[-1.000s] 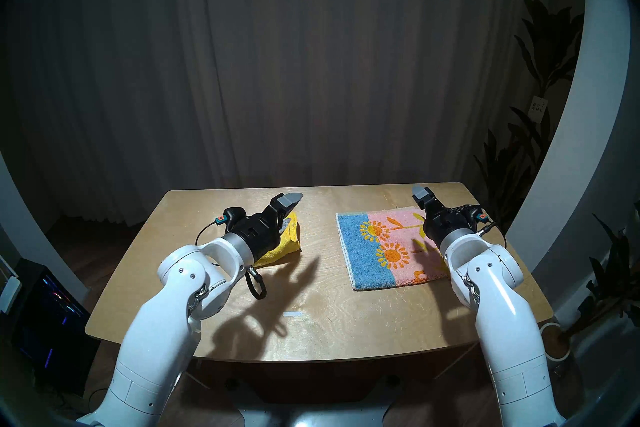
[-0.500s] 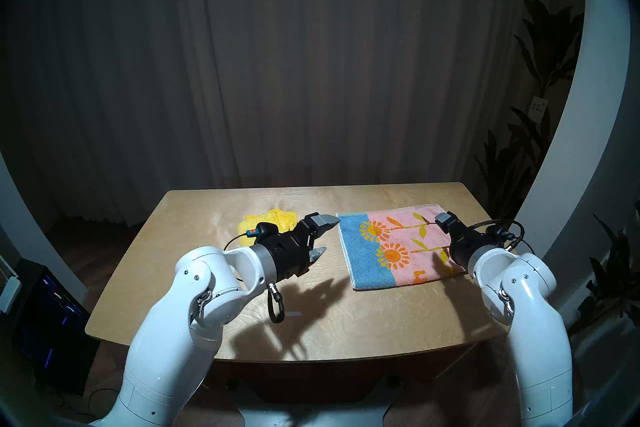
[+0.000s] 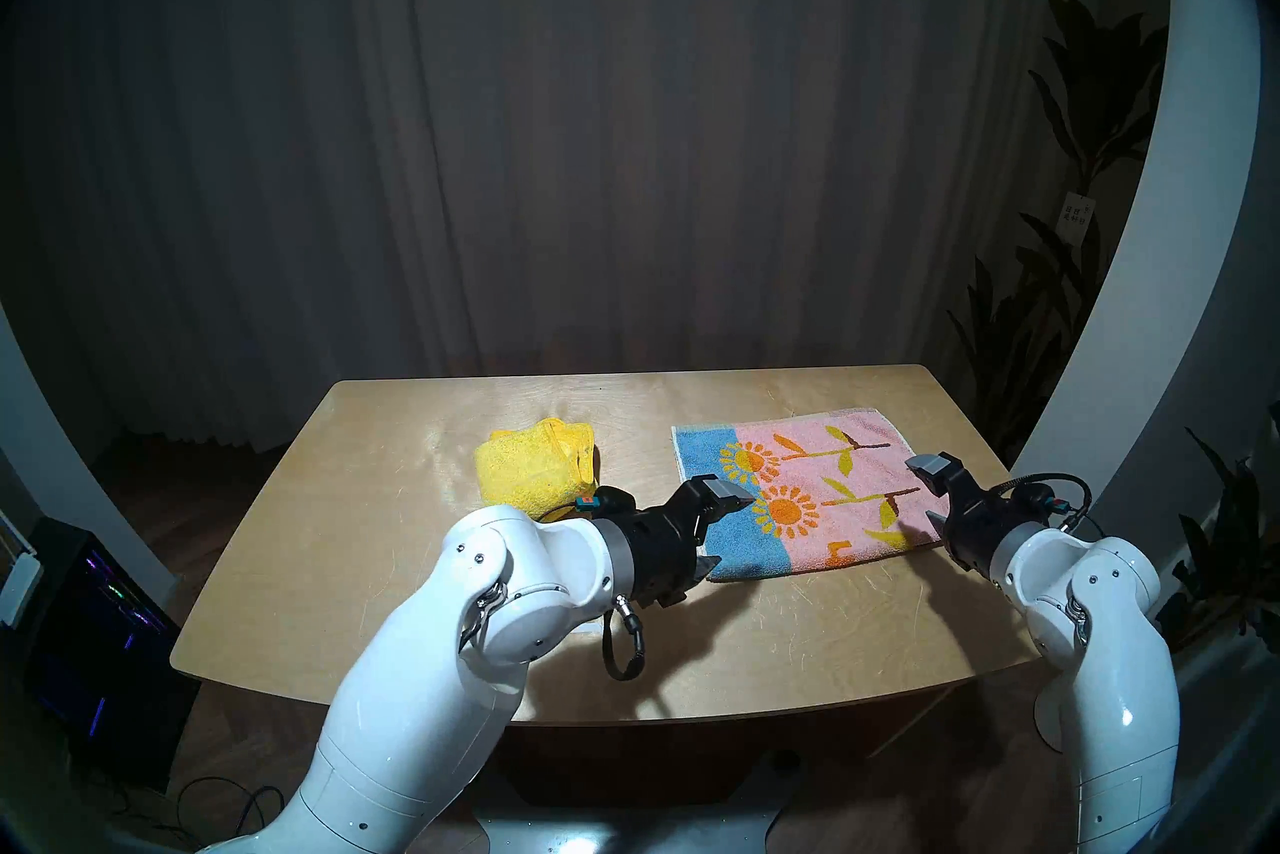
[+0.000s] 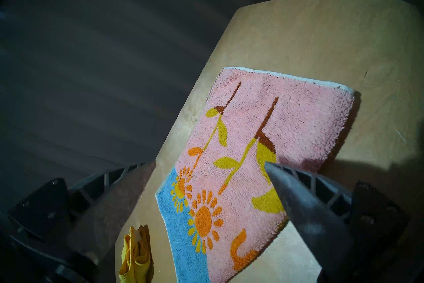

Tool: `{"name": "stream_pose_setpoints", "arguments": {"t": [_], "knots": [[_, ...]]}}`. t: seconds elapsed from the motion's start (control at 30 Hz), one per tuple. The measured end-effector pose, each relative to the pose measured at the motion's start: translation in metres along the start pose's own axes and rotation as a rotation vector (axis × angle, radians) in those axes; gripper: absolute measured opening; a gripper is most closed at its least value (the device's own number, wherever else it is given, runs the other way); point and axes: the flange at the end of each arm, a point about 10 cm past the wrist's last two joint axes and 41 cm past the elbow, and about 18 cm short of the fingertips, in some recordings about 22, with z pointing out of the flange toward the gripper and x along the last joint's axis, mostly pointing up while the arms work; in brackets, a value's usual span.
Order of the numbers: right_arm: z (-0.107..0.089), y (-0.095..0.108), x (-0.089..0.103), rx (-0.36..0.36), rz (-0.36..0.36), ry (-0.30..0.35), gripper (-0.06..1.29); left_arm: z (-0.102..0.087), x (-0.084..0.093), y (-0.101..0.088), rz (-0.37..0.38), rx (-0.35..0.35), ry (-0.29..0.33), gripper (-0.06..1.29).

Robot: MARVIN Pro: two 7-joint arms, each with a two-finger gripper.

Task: Fold each towel twice and stack them on table

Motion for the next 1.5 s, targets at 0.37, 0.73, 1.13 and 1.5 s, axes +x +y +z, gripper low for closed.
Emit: {"name": "stream_pose_setpoints", "arguments": {"t": [0.37,0.73,1.13,1.5], "knots": [[0.004,0.031,0.002,0.044,0.0,0.009,1.24,0.014,-0.015,-0.003,-0.12,-0.004,0.068,1.23],[0.009,0.054,0.005,0.073,0.003,0.059,1.24,0.03,-0.018,-0.021,-0.141,-0.035,0.21,1.23],[0.015,0.057,0.005,0.067,-0.004,0.061,1.24,0.031,-0.045,-0.016,-0.1,0.016,0.236,1.23],[0.017,0.06,0.008,0.038,-0.004,0.067,1.24,0.047,-0.051,-0.014,-0.155,0.061,0.256,1.23]]}}
